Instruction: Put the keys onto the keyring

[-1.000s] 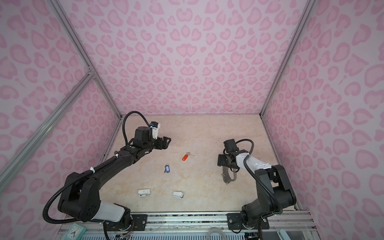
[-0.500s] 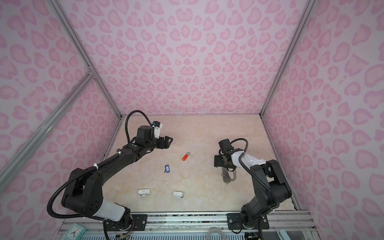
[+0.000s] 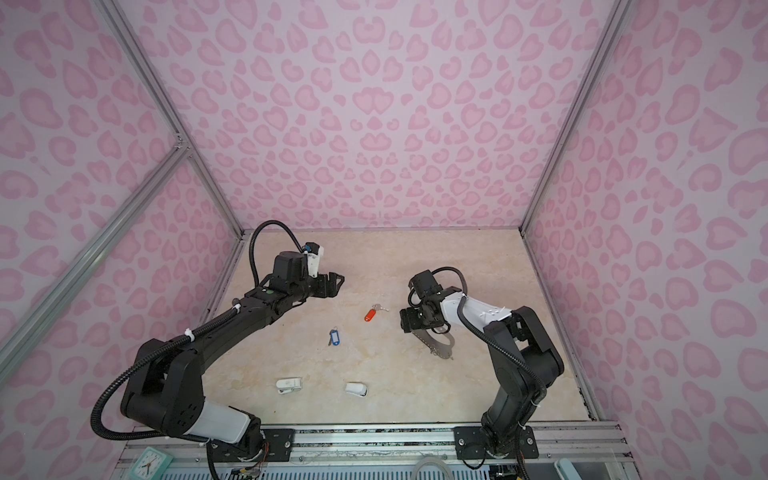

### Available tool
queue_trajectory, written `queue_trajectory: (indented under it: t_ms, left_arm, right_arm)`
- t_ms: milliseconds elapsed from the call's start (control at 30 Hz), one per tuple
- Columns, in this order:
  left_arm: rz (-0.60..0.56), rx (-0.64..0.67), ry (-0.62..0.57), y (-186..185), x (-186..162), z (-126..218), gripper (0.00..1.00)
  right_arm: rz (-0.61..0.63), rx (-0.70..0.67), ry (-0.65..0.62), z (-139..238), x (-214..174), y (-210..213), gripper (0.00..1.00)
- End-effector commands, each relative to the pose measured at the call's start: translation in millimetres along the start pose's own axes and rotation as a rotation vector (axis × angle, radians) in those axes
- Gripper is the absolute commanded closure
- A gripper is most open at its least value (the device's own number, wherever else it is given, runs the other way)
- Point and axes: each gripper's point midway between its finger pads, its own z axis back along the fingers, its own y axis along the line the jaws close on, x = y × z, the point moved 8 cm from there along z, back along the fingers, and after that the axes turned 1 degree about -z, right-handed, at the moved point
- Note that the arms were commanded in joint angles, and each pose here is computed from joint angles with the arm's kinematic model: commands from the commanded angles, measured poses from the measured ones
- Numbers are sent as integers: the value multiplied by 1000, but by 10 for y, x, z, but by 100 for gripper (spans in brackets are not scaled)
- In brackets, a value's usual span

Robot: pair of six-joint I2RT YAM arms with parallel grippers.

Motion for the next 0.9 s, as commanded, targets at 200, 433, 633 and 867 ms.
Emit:
queue_trajectory:
  t_ms: [200,433,633,867]
  left_arm:
    - [-282,-37,86,-500,-159,-190,27]
    - [-460,-189,170,-1076,-376,-480,41]
    - [-500,-326,225,-1463,-613,-692,53]
    - [-559,-374,269,-1793,-860,-946,68]
  right_arm:
    - [82,-34,-185,659,259,-194,28]
    - [-7,-101,-268,962,215,-499,33]
    - [-67,-186,-332,1119,63,-657,40]
    - [-66,-193,-388,1171,-46,-667,45]
